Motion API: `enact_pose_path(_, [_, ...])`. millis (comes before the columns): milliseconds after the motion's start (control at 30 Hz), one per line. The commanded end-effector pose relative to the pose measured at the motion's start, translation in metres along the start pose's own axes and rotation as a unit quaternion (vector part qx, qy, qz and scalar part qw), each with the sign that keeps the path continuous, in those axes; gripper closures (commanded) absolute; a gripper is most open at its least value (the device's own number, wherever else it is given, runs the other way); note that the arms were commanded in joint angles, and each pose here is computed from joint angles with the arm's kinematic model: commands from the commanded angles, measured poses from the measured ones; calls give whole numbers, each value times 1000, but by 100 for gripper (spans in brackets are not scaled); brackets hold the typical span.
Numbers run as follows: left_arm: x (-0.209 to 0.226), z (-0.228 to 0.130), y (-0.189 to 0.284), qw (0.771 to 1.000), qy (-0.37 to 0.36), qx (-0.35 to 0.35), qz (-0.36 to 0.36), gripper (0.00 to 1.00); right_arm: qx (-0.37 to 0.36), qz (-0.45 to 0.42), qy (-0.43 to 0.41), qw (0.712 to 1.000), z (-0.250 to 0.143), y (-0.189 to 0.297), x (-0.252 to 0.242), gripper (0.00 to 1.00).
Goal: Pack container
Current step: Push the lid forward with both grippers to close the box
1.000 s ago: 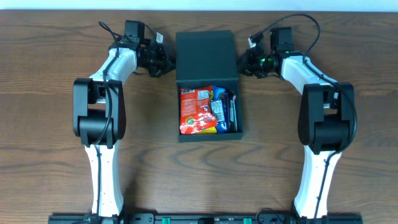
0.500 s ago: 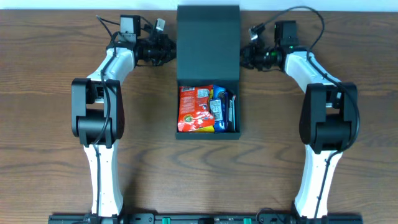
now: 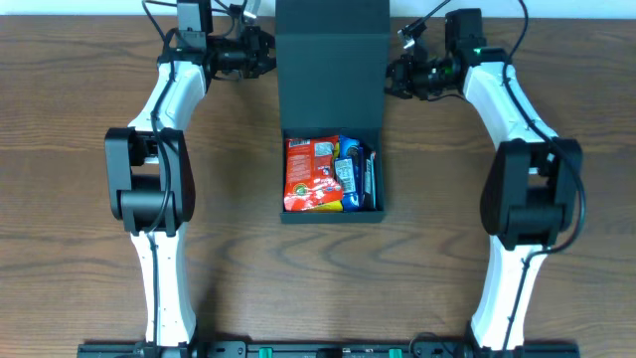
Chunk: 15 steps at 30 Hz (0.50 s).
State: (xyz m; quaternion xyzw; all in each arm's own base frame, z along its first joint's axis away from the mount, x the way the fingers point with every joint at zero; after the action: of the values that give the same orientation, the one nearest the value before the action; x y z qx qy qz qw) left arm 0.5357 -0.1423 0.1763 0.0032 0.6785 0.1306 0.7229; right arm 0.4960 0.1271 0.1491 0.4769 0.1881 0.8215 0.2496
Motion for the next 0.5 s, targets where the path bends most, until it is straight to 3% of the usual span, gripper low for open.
enact_pose_path(0, [-30,-4,6,999,-31,17,-26,94,-25,-19,89,996,21,29,42,98])
enact_pose_path(333, [-90,-28,7,992,-99,53,-62,94,22,-41,146,988,0,50,96,98])
enact_pose_path(467, [-104,-36,11,990,-115,55,-63,94,54,-125,140,981,-13,64,99,99])
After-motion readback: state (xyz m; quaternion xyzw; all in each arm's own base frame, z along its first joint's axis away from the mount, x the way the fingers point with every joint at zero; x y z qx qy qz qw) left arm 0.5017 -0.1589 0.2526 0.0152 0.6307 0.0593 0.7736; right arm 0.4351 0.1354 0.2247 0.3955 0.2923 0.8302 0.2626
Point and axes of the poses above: each gripper's point midway between its finger pads, its own y axis back along the fingers, its own x axis along the line the jaws close on, z = x × y, the point moved 5 cm from there along y, back along the fingers, and after that the axes turned 13 degrees about y, right-handed, at the moved point
